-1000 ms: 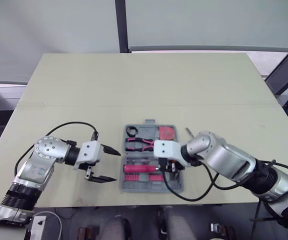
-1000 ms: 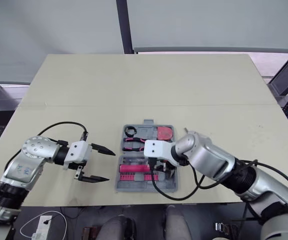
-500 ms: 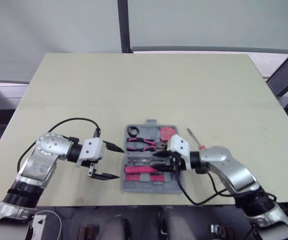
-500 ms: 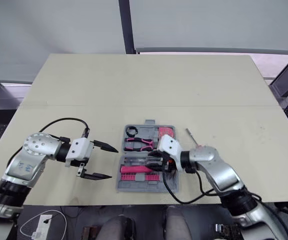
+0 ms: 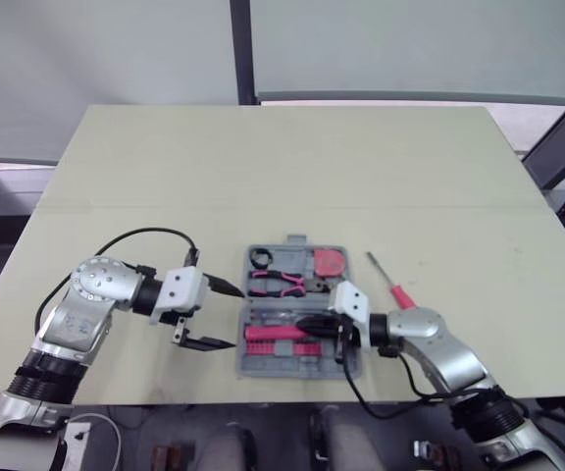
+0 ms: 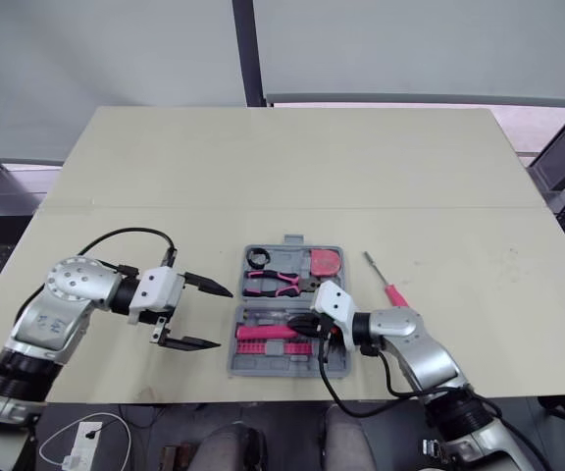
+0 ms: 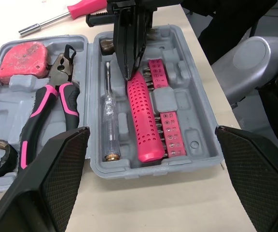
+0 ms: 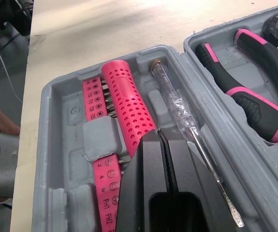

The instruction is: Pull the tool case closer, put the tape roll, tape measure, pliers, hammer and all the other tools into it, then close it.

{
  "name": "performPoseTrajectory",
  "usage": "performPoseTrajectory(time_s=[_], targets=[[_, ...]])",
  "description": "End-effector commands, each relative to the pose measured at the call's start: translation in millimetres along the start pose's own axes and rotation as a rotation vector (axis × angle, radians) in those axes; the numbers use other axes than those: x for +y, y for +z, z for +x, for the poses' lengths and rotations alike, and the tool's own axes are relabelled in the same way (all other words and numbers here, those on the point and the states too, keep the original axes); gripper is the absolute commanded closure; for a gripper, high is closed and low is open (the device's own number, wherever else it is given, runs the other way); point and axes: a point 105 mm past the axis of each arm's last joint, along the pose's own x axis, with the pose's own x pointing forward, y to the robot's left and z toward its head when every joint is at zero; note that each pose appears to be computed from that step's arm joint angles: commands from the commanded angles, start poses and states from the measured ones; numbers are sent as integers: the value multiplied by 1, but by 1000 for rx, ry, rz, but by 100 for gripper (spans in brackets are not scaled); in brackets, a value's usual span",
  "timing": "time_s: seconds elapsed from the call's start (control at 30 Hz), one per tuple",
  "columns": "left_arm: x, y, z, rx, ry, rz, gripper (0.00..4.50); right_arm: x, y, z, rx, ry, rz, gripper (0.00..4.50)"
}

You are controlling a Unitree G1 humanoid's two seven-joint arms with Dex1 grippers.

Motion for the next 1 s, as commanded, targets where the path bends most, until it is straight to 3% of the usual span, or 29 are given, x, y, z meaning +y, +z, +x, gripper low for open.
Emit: performPoseTrajectory(time_s=[0.03, 0.2, 0.3, 0.47, 0.6, 0.77, 1.0], targets=[[2, 6, 1, -11, -6, 26, 0, -1, -12, 0, 75, -22, -9, 447], [2, 6, 3, -12, -10, 33, 0, 9, -78, -10, 427, 2, -59, 447], [4, 5, 4, -12, -8, 39, 0, 21, -91, -13, 486, 52, -71, 447], [5, 4, 2, -6, -9, 45, 0, 18, -77, -7, 378, 7, -34, 447], [5, 3, 2, -4, -9, 47, 0, 2, -24, 0, 101, -87, -46, 447], [5, 3, 2, -4, -10, 50, 0, 0, 12, -6, -67, -78, -10, 447], [5, 2, 3, -4, -10, 54, 0, 7, 10, -5, -67, -33, 44, 447]])
